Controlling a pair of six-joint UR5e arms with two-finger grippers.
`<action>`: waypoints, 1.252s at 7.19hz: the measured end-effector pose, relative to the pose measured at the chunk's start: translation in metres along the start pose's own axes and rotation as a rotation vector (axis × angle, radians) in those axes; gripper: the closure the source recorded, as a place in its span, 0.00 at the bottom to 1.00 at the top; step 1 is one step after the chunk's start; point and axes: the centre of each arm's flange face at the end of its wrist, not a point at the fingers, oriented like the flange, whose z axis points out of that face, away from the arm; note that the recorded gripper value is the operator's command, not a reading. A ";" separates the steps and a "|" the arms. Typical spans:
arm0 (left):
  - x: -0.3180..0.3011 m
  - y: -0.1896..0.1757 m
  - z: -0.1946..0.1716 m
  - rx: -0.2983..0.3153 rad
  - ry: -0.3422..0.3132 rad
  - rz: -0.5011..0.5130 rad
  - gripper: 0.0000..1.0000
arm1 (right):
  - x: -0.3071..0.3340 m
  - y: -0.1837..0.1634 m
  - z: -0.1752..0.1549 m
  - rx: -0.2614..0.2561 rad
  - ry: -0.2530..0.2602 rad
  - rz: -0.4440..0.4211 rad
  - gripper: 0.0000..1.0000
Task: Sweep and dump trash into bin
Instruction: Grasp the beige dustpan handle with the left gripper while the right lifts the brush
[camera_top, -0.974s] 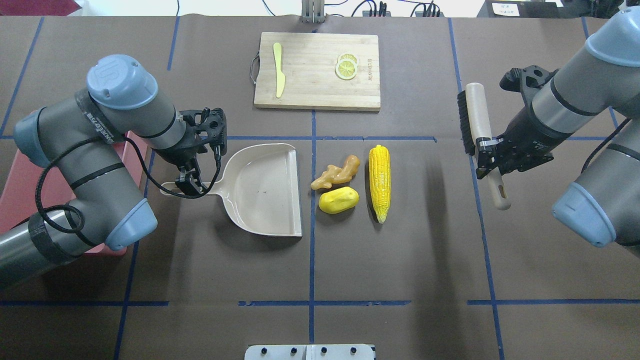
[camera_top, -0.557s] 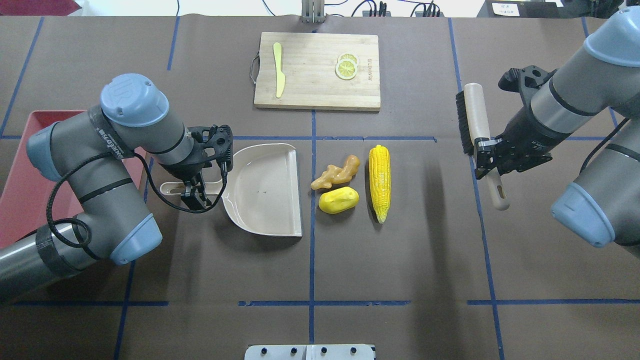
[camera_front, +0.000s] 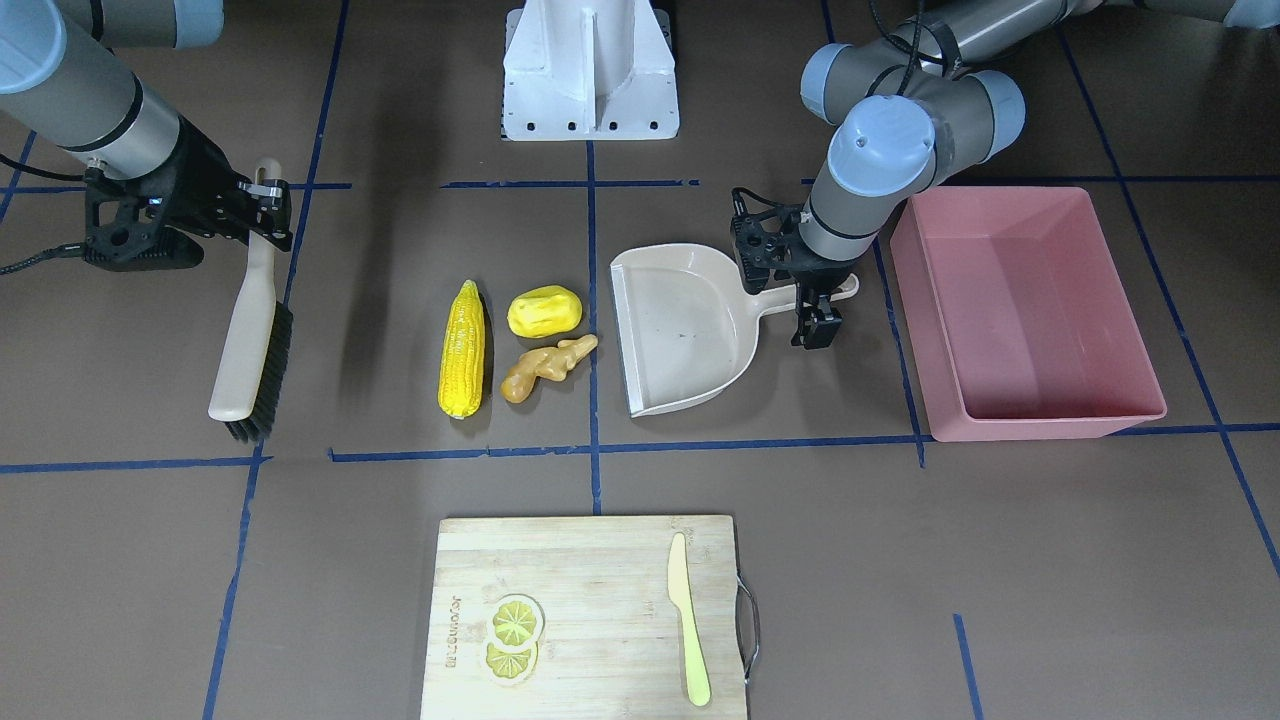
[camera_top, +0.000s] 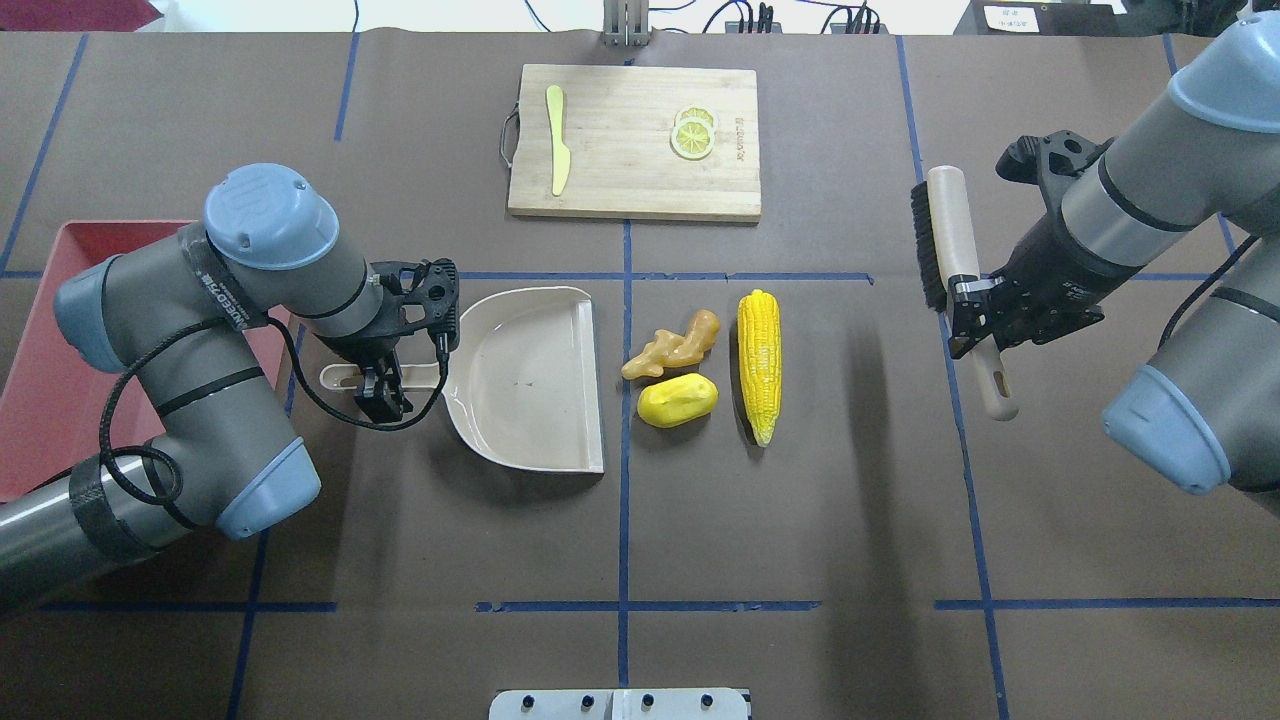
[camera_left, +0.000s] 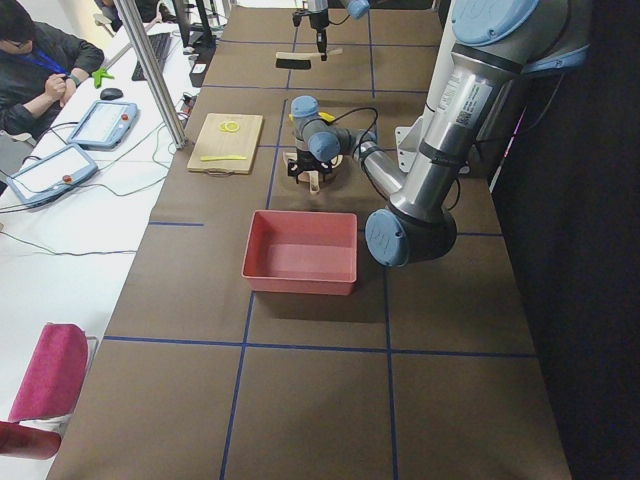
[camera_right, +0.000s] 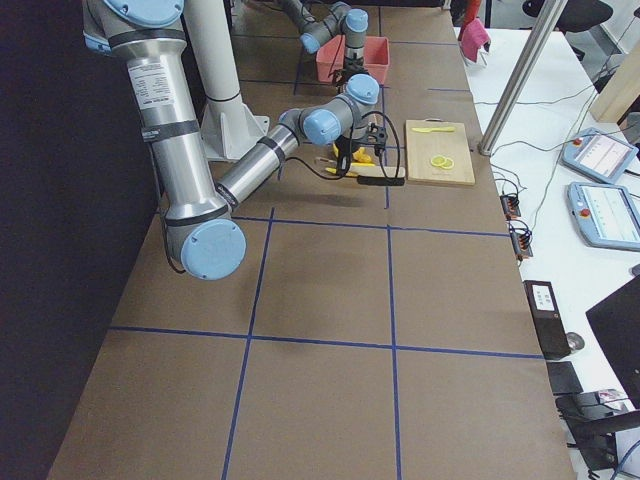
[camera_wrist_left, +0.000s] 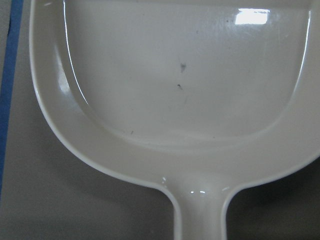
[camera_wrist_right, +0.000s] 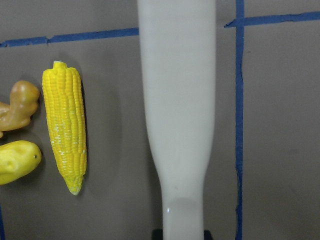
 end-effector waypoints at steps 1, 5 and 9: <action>0.000 0.004 0.002 -0.007 -0.001 -0.003 0.20 | 0.000 0.000 0.000 -0.001 0.000 0.000 1.00; -0.001 0.013 0.006 -0.034 -0.023 -0.019 0.99 | -0.001 0.001 -0.001 -0.001 -0.004 -0.003 1.00; 0.003 0.012 -0.008 -0.041 -0.032 -0.024 1.00 | -0.001 0.002 0.002 -0.010 -0.002 0.003 1.00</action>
